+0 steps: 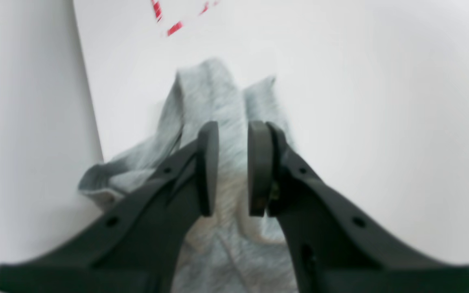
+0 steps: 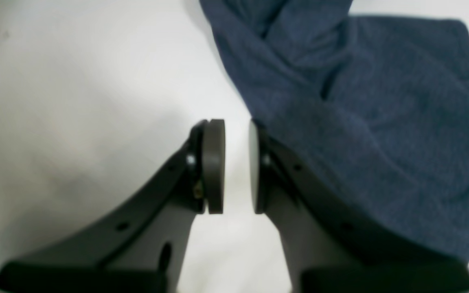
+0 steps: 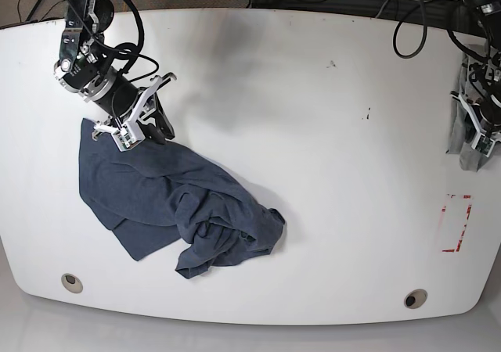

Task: Layout the t-shirt on the table in an organized manner, then fold the t-shirt properly
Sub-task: 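Release the grey shirt and raise the left gripper, then grasp the navy shirt with the right gripper and lift it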

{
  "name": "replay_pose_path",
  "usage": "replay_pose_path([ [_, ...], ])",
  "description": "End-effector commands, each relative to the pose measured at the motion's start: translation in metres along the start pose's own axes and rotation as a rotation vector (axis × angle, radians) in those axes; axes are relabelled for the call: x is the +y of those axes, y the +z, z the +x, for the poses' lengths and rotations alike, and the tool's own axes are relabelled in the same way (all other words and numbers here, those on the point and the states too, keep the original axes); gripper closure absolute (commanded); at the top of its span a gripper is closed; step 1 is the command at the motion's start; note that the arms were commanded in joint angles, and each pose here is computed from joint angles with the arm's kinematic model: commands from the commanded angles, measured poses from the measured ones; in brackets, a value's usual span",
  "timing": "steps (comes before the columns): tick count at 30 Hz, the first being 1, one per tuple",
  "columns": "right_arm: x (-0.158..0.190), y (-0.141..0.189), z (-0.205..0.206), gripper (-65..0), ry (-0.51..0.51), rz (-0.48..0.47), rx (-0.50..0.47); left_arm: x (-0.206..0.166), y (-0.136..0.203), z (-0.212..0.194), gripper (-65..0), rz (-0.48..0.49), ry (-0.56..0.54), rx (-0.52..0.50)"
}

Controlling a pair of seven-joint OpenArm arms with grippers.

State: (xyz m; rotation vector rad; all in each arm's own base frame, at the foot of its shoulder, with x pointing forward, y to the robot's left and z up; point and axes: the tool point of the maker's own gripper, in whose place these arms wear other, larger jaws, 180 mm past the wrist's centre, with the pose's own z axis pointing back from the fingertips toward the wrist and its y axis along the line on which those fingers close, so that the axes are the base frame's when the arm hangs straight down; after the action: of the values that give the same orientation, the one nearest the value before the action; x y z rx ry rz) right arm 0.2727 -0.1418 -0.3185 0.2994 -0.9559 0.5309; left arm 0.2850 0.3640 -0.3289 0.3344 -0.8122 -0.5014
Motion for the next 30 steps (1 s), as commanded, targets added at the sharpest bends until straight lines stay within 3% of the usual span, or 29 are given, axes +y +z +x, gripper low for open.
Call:
replay_pose_path([
  [1,-0.004,0.004,0.016,-10.0,0.023,-0.007,-0.048,0.01,0.005,0.018,-11.5,0.034,-0.013,-0.053],
  [9,-0.005,0.005,0.016,-10.0,0.024,-0.009,-0.048,-0.012,-0.004,0.04,-11.5,0.001,0.0,-0.104],
  [14,-0.006,0.002,0.024,-10.3,0.034,-0.011,-0.064,-0.024,-0.017,0.056,-11.8,-0.025,0.01,-0.08],
  [18,-0.011,0.0,0.035,-12.0,0.045,-0.022,-0.089,-0.034,-0.03,0.086,-11.9,-0.037,0.046,-0.087],
  [21,-0.016,-0.001,0.046,-19.3,0.053,-0.032,-0.113,-0.039,-0.037,0.103,-12.1,-0.044,0.064,-0.08],
  [27,-0.027,-0.009,0.075,-41.5,0.08,-0.044,-0.165,-0.057,-0.046,0.149,-12.1,-0.086,0.072,-0.125],
  [30,-0.034,-0.019,0.091,-47.9,0.078,-0.049,-0.175,-0.073,-0.049,0.162,-12.1,-0.117,0.084,-0.141],
])
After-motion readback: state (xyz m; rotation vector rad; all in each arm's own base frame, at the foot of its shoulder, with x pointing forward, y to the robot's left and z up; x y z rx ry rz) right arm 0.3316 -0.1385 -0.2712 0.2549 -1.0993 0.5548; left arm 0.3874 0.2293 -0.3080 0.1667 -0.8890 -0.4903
